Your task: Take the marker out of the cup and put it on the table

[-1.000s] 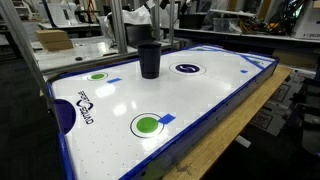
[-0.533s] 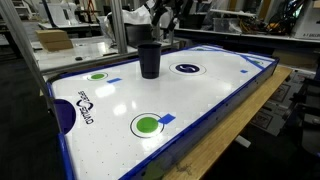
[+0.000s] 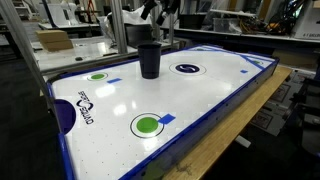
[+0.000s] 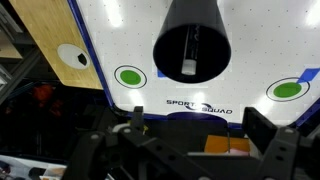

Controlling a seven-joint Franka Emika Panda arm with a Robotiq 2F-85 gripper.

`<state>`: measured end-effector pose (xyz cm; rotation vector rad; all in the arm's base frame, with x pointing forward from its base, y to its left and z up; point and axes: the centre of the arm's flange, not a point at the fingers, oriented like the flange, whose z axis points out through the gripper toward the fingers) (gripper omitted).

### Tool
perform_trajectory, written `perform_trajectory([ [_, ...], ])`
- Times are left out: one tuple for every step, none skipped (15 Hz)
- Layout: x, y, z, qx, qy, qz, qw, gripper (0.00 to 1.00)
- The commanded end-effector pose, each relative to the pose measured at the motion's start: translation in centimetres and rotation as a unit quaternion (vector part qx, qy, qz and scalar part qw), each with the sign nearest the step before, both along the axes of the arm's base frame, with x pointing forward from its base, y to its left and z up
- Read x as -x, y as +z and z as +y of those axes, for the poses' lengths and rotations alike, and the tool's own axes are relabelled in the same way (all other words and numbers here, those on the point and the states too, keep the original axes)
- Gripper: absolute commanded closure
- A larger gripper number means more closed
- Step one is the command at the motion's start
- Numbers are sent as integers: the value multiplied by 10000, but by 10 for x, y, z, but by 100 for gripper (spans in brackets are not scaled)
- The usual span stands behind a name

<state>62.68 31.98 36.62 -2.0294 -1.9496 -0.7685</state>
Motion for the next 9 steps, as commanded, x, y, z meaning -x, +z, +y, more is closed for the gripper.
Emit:
perform_trajectory([
  [-15, -2, 5, -23, 226, 60, 9997, 0],
  [-17, -6, 5, -6, 243, 91, 9997, 25],
  [-19, -10, 4, 13, 256, 110, 9996, 26],
  [-22, -15, 3, 28, 264, 147, 9995, 32],
  [-24, -19, 1, 42, 270, 163, 9995, 41],
  [-26, -23, 1, 49, 275, 185, 9994, 46],
  [-28, -26, 0, 63, 280, 201, 9994, 55],
  [-30, -29, 0, 67, 294, 211, 9993, 62],
  [-32, -31, 0, 79, 307, 234, 9992, 68],
])
